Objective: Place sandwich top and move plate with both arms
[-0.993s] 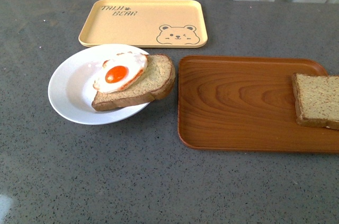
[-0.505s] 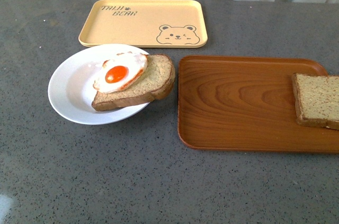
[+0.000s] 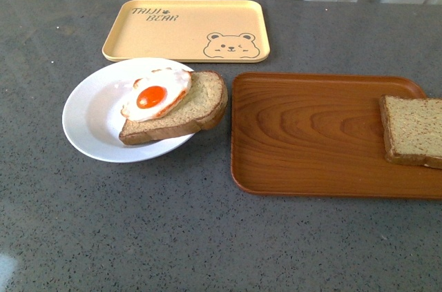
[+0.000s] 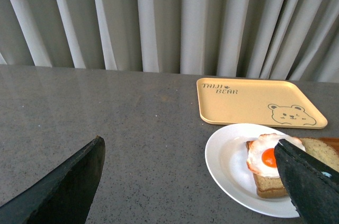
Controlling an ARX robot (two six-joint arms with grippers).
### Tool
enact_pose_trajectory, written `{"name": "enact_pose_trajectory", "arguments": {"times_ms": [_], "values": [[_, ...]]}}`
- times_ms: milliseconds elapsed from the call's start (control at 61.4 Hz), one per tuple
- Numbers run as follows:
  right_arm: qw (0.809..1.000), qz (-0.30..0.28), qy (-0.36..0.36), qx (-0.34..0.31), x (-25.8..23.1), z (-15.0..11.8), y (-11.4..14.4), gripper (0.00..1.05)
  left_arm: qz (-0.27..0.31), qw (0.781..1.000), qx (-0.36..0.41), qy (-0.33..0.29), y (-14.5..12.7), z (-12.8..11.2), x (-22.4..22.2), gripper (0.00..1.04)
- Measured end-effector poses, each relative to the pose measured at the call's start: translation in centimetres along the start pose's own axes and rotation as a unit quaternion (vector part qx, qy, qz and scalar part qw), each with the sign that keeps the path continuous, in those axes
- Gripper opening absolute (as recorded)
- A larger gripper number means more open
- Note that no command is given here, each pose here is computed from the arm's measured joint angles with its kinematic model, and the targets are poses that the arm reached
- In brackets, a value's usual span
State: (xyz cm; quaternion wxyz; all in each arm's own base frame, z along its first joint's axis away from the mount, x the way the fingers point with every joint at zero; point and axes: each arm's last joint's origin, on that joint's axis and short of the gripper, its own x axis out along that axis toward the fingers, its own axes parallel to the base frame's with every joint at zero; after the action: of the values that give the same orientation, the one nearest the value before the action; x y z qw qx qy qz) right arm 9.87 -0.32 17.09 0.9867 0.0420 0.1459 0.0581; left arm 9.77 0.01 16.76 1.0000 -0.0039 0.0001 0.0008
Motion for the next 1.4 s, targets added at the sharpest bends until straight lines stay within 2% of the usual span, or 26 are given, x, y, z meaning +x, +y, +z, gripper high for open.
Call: {"name": "enact_pose_trajectory", "arguments": {"times_ms": [33,98,195,326,423,586,1026,1400], "values": [[0.995,0.014,0.087,0.040,0.2,0.4,-0.6,0.96,-0.001,1.000,0.000,0.000,0.0,0.0,0.0,0.96],[0.986,0.015,0.142,0.091,1.0,1.2,-1.9,0.96,0.000,1.000,0.000,0.000,0.0,0.0,0.0,0.96],[0.983,-0.007,0.142,0.116,2.4,3.0,-4.6,0.96,0.000,1.000,0.000,0.000,0.0,0.0,0.0,0.96],[0.984,-0.044,0.133,0.112,4.6,4.4,-8.4,0.96,0.000,1.000,0.000,0.000,0.0,0.0,0.0,0.96],[0.981,-0.054,0.150,0.111,6.7,4.0,-10.7,0.96,0.000,1.000,0.000,0.000,0.0,0.0,0.0,0.96],[0.974,-0.053,0.185,0.115,9.7,2.6,-13.1,0.96,0.000,1.000,0.000,0.000,0.0,0.0,0.0,0.96],[0.950,-0.060,0.231,0.200,15.7,-0.3,-16.0,0.96,0.000,1.000,0.000,0.000,0.0,0.0,0.0,0.96],[0.942,-0.050,0.253,0.216,19.1,-1.6,-15.2,0.96,0.000,1.000,0.000,0.000,0.0,0.0,0.0,0.96]]}}
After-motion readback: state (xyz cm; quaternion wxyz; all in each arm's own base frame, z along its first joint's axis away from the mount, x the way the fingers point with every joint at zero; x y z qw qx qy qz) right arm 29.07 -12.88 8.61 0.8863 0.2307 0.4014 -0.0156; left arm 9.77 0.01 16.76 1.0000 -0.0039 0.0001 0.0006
